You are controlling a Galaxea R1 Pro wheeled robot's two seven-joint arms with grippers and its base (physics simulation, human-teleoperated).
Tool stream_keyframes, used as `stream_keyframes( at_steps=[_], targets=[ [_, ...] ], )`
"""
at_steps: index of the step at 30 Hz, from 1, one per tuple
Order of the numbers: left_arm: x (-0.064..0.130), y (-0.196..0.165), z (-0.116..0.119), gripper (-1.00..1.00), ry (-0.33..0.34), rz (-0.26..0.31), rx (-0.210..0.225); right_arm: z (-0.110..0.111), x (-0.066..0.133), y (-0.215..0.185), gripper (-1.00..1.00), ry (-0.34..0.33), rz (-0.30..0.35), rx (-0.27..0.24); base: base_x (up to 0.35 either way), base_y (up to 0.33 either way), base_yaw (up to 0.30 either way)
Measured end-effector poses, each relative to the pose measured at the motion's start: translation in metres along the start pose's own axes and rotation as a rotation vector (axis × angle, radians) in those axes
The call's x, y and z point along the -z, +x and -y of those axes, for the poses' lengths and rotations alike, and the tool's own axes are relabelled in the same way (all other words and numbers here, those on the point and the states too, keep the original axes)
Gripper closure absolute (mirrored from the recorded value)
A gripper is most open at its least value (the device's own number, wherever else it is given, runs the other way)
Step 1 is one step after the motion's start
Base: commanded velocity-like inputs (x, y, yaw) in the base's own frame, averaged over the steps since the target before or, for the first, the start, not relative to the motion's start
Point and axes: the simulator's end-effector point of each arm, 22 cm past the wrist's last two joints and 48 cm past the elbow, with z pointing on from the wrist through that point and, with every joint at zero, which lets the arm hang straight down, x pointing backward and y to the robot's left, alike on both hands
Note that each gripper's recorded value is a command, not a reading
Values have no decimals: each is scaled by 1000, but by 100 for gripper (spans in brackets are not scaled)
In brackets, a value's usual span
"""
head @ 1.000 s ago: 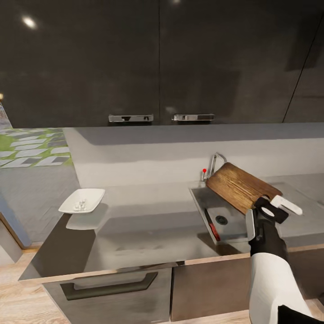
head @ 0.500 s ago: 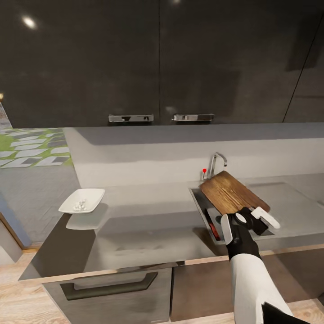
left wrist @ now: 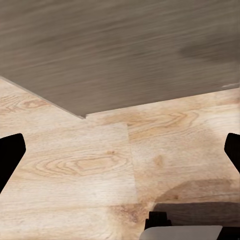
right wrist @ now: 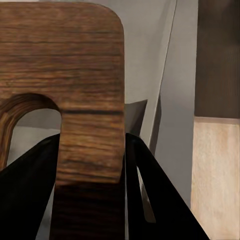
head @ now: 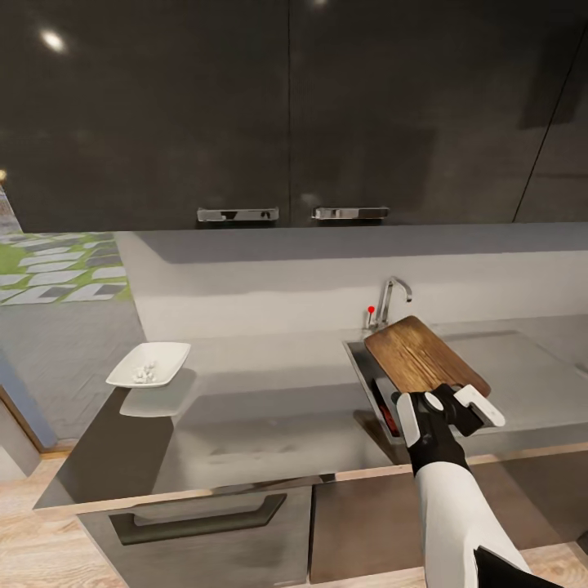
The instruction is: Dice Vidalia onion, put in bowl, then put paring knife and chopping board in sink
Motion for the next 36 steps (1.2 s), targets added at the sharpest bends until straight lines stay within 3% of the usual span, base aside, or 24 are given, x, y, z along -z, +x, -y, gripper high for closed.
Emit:
stream_keyframes(
  at_steps=[36],
  targets=[
    [-1,15,1,-100,3,-33,-6,12,-15,14,100,37,-9,24,32,22,-7]
  ],
)
